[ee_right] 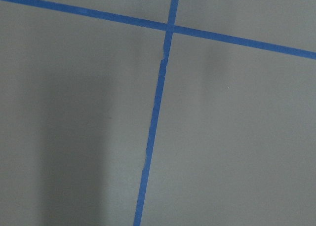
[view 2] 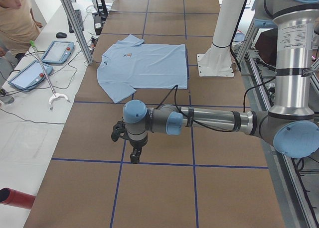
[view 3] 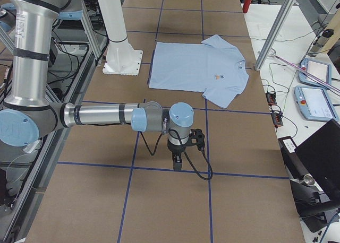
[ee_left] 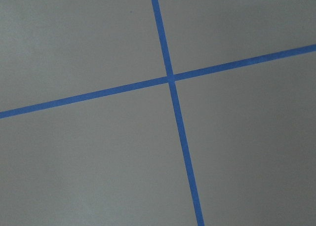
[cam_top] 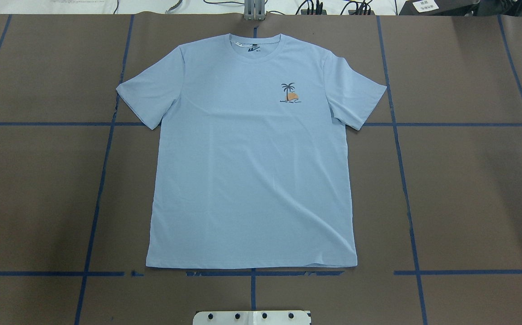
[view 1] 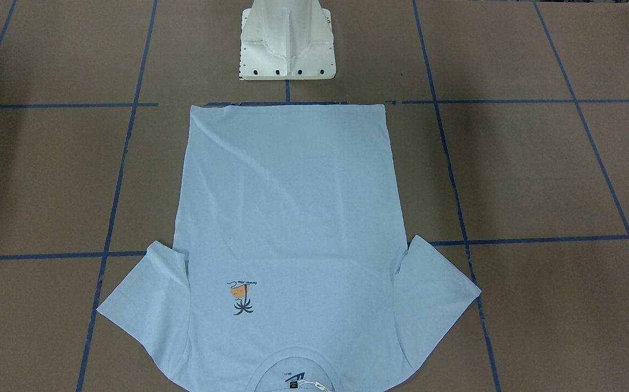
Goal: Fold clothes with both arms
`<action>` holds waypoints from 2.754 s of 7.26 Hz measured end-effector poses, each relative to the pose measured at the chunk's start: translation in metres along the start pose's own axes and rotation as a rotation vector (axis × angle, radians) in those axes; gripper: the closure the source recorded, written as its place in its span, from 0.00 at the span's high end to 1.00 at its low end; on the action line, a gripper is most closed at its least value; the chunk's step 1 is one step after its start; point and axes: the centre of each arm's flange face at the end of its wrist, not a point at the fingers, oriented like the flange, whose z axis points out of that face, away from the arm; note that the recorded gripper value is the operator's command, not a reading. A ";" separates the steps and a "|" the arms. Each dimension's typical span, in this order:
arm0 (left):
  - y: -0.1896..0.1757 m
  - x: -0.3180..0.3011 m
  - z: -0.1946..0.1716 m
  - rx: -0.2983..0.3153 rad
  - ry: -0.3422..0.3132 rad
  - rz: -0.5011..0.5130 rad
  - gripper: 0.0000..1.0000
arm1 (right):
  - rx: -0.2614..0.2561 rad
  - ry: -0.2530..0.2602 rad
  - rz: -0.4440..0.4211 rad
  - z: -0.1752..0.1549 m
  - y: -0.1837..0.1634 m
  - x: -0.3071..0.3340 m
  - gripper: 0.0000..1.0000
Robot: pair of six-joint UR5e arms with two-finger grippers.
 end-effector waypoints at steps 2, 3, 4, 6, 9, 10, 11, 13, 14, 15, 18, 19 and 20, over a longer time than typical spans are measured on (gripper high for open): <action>-0.006 0.004 -0.002 0.017 -0.008 0.023 1.00 | 0.000 0.000 0.000 0.000 0.000 0.000 1.00; -0.008 0.006 -0.004 0.025 -0.008 0.032 1.00 | 0.001 0.000 -0.001 0.000 0.000 0.000 1.00; -0.010 0.008 -0.006 0.039 -0.008 0.045 1.00 | 0.004 0.001 -0.004 -0.001 -0.001 -0.001 1.00; -0.017 0.015 -0.014 0.090 -0.018 0.090 1.00 | 0.018 0.001 -0.018 -0.007 -0.007 -0.006 1.00; -0.043 0.038 -0.043 0.175 -0.028 0.160 1.00 | 0.071 0.006 -0.063 -0.031 -0.043 -0.022 1.00; -0.054 0.049 -0.055 0.220 -0.031 0.200 1.00 | 0.108 0.010 -0.105 -0.048 -0.069 -0.040 1.00; -0.061 0.057 -0.066 0.289 -0.037 0.259 1.00 | 0.146 0.014 -0.162 -0.066 -0.101 -0.066 1.00; -0.072 0.069 -0.082 0.455 -0.063 0.366 1.00 | 0.226 0.023 -0.250 -0.096 -0.157 -0.103 1.00; -0.078 0.072 -0.089 0.519 -0.069 0.329 1.00 | 0.272 0.020 -0.263 -0.093 -0.176 -0.103 1.00; -0.081 0.075 -0.094 0.558 -0.056 0.273 1.00 | 0.318 0.005 -0.259 -0.080 -0.195 -0.104 1.00; -0.082 0.079 -0.099 0.595 -0.038 0.230 1.00 | 0.423 -0.109 -0.085 -0.026 -0.270 -0.183 0.88; -0.082 0.079 -0.099 0.596 -0.037 0.229 1.00 | 0.458 -0.143 0.004 0.000 -0.284 -0.230 0.74; -0.082 0.079 -0.099 0.597 -0.037 0.229 1.00 | 0.492 -0.162 0.077 0.021 -0.287 -0.270 0.71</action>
